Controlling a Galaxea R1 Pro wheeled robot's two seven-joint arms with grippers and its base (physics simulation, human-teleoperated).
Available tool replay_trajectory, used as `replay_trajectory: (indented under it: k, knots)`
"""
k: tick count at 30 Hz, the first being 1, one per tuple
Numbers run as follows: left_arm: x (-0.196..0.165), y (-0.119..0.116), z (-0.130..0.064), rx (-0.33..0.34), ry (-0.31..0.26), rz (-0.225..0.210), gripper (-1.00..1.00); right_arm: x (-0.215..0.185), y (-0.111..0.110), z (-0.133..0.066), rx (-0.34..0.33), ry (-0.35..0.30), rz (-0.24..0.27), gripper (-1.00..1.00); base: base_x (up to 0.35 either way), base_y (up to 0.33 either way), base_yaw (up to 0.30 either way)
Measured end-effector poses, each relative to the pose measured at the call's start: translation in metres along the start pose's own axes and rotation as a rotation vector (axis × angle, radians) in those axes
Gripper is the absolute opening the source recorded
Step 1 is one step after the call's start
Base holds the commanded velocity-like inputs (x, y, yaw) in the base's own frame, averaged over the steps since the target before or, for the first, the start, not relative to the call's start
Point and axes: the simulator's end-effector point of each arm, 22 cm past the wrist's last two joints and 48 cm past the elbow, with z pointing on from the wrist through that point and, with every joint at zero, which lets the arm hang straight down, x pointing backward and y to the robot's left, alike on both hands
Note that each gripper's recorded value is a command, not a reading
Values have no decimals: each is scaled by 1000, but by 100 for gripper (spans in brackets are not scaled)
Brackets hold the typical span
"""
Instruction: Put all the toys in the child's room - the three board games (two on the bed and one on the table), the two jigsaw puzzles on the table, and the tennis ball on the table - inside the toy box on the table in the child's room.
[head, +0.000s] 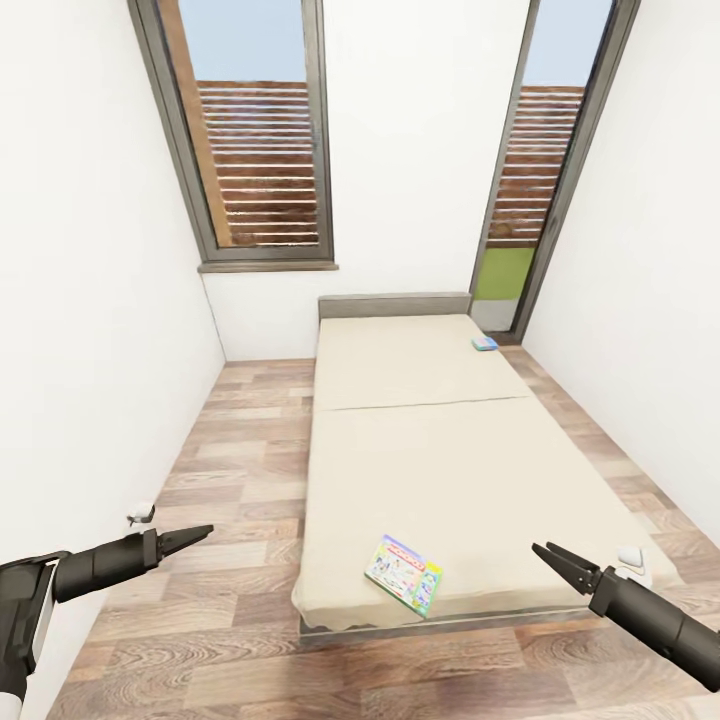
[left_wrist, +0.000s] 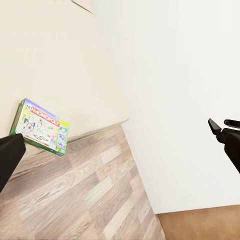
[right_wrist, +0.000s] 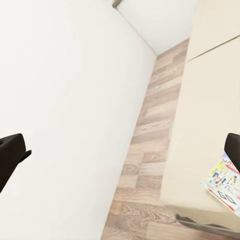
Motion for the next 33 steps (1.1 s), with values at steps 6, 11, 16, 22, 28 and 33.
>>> replay_trajectory:
  k: [6, 11, 16, 22, 28, 33]
  knots:
    - [0, 0, 0, 0, 0, 0, 100, 0, 1, 0, -3, -1, 3, 100, 0, 42, 0]
    - [1, 0, 0, 0, 0, -2, 100, 0, 1, 0, -2, 1, 7, 100, 0, 141, 0]
    - [1, 0, 1, 1, 0, -2, 100, 1, 0, 1, 0, 1, 6, 100, 0, 68, 0]
    - [0, 0, 0, 1, -1, -3, 100, 1, 0, 1, 1, 1, 6, 100, 0, 13, 0]
    - [0, 1, 0, 0, -1, -4, 100, 5, -5, 1, 6, 9, 22, 100, 0, 2, 0]
    - [0, 1, 0, 0, -1, -7, 100, 33, -31, -1, 28, 35, 133, 100, 0, 0, 0]
